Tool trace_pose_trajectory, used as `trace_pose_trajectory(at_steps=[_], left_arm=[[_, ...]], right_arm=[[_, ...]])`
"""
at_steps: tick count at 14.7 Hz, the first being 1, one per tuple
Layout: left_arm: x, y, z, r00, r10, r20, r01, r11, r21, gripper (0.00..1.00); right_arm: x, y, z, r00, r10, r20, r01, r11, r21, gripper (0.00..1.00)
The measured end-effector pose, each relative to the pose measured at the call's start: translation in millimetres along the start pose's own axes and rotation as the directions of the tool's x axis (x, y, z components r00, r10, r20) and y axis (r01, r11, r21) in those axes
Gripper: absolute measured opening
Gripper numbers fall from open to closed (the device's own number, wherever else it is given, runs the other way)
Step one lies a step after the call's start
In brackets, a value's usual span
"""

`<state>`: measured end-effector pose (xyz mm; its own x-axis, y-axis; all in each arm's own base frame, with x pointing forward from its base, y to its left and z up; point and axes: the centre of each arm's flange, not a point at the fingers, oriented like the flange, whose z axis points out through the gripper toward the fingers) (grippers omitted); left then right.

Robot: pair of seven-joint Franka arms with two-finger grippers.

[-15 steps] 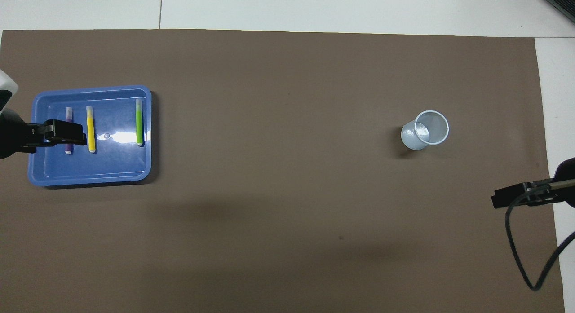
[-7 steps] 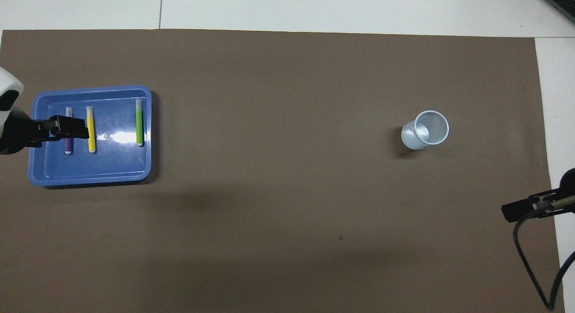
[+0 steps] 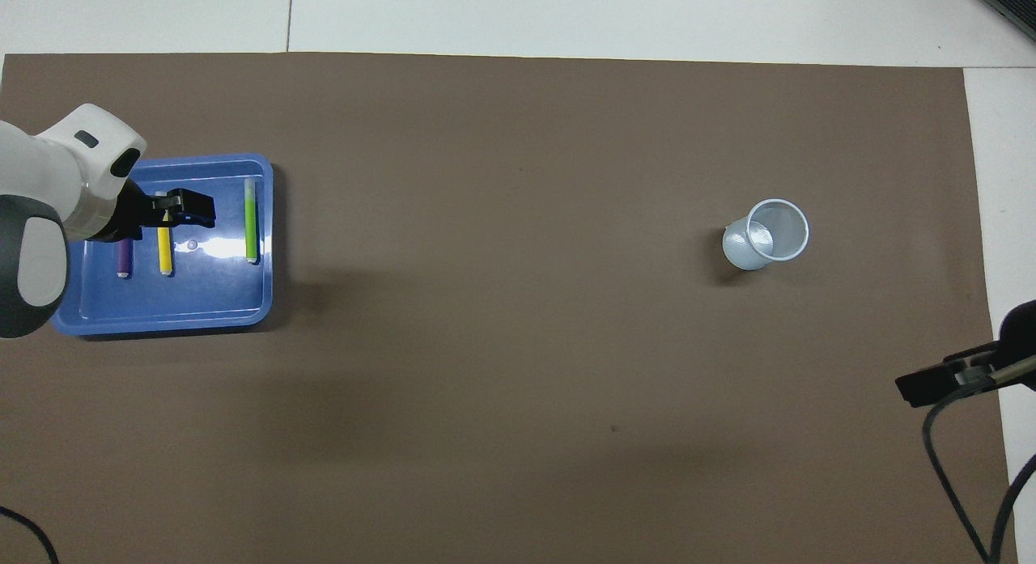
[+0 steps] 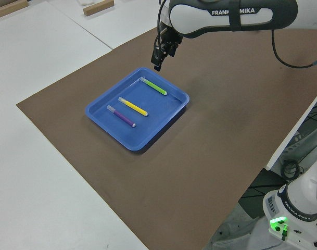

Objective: Transfer and insert pens with both arms
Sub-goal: 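Grasp the green pen with the left gripper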

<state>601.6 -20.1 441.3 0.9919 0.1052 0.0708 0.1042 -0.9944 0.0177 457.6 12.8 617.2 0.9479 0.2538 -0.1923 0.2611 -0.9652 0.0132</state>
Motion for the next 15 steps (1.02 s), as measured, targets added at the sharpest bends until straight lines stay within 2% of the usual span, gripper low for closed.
trace_pose_trajectory(at_steps=[3,7,11,15], left_arm=[[11,0,44,0.999,0.005,0.037,-0.006,1.0,0.013,1.0],[19,0,93,0.998,0.006,0.068,-0.007,1.0,0.016,1.0],[21,1,109,0.998,0.006,0.067,-0.007,1.0,0.015,1.0],[17,1,121,0.998,0.007,0.064,-0.008,1.0,0.013,1.0]], right_arm=[[1,-1,1,1.0,0.021,-0.004,-0.021,1.0,0.004,1.0],[7,-1,1,0.999,0.031,-0.045,-0.031,1.0,0.001,1.0],[13,-1,2,0.996,0.048,-0.069,-0.047,0.999,0.011,1.0],[35,3,1,0.995,0.056,-0.08,-0.053,0.998,0.031,1.0]])
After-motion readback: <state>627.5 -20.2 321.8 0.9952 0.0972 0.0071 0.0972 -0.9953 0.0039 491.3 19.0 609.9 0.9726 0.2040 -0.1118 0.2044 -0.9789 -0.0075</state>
